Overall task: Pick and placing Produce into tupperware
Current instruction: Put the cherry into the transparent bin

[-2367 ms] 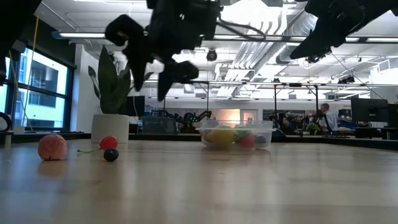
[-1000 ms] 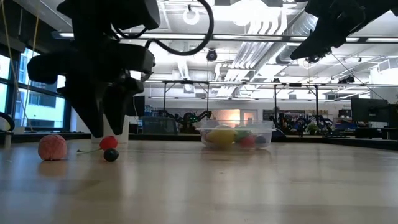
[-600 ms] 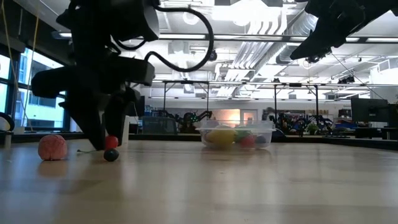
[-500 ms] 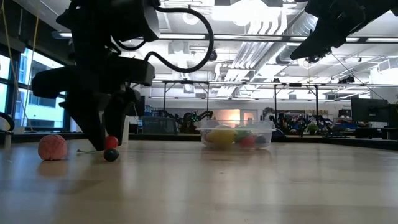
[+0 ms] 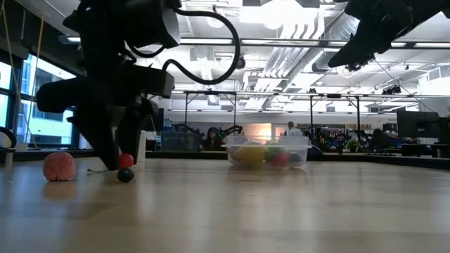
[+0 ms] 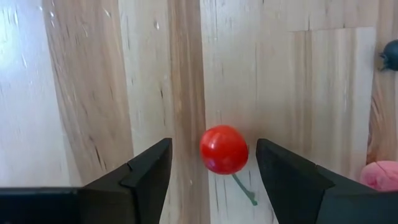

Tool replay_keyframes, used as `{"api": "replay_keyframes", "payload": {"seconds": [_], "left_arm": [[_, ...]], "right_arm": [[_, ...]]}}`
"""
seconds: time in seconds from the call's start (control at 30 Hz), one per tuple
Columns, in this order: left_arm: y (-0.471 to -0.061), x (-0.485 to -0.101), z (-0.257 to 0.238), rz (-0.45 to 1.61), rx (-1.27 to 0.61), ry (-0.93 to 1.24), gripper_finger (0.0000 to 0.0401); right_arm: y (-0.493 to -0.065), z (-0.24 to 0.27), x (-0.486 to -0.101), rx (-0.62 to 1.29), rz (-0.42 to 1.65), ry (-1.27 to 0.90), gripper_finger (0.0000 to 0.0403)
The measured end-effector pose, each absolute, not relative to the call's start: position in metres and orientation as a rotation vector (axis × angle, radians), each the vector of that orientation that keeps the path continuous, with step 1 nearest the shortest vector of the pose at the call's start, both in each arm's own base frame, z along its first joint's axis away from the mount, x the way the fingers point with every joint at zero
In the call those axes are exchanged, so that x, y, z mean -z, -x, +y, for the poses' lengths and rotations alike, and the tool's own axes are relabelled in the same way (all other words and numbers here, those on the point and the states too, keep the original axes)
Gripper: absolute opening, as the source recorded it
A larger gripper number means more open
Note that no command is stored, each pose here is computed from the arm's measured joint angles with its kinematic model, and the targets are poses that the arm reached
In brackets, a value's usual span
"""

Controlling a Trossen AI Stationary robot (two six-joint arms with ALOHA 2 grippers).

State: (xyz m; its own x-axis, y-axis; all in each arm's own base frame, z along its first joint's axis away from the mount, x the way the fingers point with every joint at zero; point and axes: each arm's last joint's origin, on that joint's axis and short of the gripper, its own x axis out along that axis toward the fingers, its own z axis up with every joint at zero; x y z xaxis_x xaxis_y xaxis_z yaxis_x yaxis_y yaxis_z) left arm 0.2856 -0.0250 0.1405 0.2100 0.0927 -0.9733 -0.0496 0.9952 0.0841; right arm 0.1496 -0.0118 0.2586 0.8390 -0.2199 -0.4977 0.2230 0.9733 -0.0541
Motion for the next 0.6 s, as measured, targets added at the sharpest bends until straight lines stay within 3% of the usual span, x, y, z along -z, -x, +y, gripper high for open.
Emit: {"api": "replay_keyframes", "payload": {"seconds": [0.33, 0.6], "left_arm": [[-0.2867, -0.1407, -0.0254, 1.346, -0.079, -0.041, 0.0151], [-0.2867, -0.1408, -0.0256, 1.346, -0.073, -0.035, 0.0120]], "right_arm": [[-0.1495, -0.0118, -0.2586, 0.234, 0.525, -0.006, 0.0073], [-0.1495, -0.0118, -0.2587, 0.234, 0.525, -0.006, 0.0073]]}}
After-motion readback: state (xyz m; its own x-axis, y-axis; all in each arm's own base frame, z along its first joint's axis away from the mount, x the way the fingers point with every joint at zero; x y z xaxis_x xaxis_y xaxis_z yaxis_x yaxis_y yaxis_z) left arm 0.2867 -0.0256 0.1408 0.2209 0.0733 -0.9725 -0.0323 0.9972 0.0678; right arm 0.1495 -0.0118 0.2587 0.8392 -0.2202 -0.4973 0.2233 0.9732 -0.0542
